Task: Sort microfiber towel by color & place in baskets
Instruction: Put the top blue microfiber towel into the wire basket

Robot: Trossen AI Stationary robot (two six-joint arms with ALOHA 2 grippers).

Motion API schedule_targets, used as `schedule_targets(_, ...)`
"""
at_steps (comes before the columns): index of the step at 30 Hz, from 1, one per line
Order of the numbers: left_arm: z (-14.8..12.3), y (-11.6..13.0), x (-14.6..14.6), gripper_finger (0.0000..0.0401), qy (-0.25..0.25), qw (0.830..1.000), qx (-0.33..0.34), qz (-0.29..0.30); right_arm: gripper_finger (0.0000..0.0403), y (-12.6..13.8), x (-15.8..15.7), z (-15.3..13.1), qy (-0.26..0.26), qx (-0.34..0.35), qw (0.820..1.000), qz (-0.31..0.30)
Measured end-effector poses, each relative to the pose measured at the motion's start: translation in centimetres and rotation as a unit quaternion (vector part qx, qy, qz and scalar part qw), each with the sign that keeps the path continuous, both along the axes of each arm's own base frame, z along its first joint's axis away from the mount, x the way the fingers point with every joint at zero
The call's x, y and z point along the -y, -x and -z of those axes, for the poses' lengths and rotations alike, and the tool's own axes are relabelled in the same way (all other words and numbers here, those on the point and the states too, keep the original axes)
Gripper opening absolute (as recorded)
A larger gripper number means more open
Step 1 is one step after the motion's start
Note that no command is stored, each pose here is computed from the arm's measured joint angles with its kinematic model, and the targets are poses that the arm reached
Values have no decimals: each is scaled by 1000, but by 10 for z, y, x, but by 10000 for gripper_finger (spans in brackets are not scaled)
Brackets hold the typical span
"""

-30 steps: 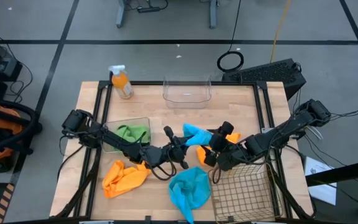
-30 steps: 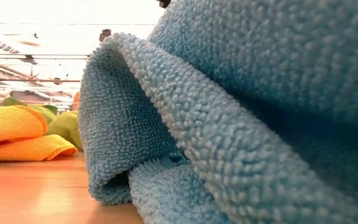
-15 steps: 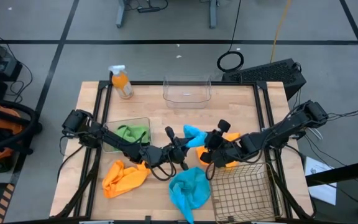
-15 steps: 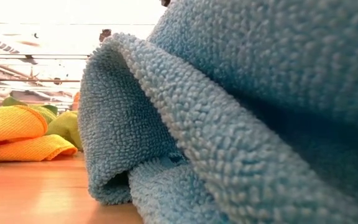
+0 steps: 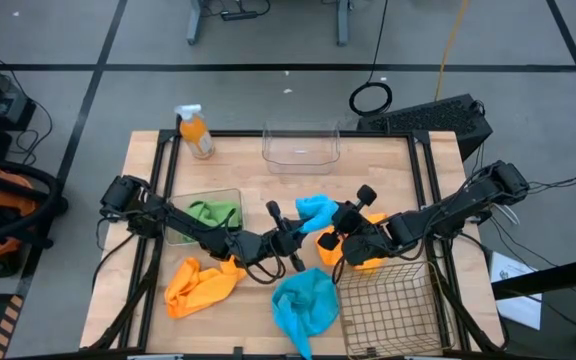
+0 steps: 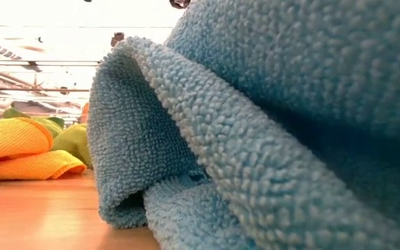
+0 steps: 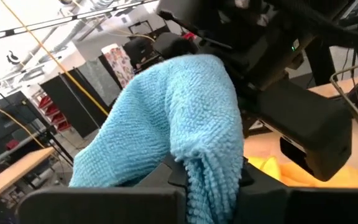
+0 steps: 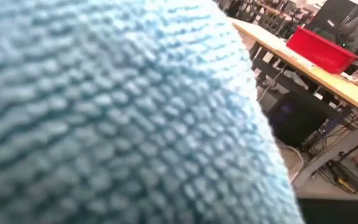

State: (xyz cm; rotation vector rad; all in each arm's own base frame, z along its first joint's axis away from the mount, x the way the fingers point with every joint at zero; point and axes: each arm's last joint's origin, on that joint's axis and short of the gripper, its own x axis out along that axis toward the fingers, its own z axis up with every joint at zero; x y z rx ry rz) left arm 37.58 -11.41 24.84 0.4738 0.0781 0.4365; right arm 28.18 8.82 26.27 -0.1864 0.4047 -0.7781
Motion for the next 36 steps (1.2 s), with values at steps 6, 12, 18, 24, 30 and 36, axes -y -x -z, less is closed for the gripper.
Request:
schedule_targets(6, 1, 0, 0, 34, -6, 1000, -7, 0, 8, -2, -1, -3, 4, 7, 1000, -6)
schedule_targets(12, 2, 4, 7, 53, -10, 1000, -18, -22, 8, 2, 0, -8, 16, 2, 1000, -6)
schedule_targets(18, -4, 11, 21, 138, -5, 999, 8, -37, 5, 11, 5, -22, 34, 15, 999, 11)
schedule_targets(24, -13, 23, 44, 223, -50, 998, 17, -38, 4, 14, 6, -23, 38, 1, 999, 5)
schedule_targets(30, -28, 46, 76, 245, -114, 993, 10, -19, 4, 18, 7, -15, 22, -36, 999, -14)
schedule_targets(36, -32, 46, 71, 246, -99, 995, 20, -24, 4, 14, -1, -14, -8, -57, 995, -87)
